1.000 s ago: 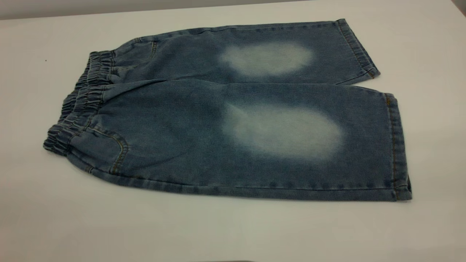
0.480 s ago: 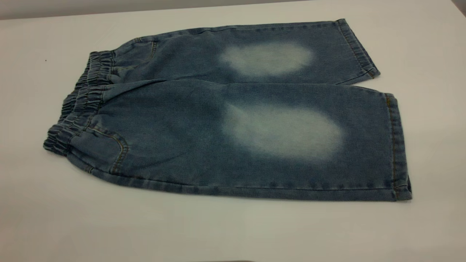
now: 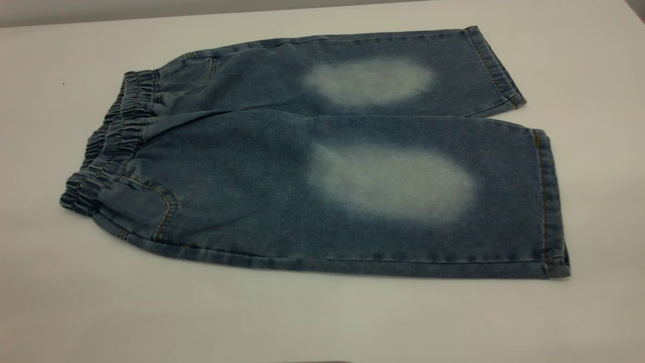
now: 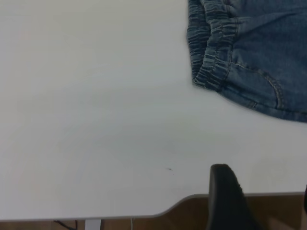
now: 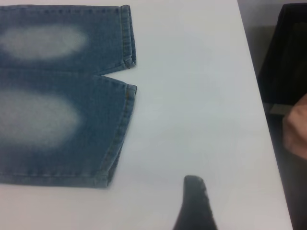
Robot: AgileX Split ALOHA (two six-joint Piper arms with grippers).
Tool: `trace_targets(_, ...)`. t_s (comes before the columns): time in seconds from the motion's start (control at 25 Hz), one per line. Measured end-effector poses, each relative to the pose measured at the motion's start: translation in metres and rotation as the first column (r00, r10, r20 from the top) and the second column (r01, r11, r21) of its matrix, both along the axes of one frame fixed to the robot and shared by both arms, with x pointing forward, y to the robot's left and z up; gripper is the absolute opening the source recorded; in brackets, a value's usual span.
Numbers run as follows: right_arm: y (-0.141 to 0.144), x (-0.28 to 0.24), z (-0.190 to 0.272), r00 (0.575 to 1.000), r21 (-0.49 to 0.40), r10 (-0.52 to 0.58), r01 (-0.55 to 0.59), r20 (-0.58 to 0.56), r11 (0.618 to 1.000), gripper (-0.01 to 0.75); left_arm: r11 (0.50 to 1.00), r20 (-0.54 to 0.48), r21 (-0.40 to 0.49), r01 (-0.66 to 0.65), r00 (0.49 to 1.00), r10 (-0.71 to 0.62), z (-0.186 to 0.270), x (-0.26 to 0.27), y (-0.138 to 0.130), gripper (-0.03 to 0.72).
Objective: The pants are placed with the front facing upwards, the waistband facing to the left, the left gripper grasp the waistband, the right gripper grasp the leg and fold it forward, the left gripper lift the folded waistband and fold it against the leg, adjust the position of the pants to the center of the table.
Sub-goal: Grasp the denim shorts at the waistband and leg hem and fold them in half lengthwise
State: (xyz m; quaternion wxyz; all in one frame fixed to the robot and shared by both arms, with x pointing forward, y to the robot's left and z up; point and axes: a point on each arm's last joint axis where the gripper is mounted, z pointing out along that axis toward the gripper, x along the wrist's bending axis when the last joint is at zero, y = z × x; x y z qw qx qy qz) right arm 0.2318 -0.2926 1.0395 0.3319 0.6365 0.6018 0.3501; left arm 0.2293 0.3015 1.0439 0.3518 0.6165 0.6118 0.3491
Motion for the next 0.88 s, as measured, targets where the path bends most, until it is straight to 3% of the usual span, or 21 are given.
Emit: trace_targets(0.88,0.0006,0.0000,0.0000,1.000,0.006,0.004,-0.004,0.000,1.000,0.442,1.000,0.000,0.000,0.000,1.000,0.000,0.0000,0.0000,0.0000,0.339)
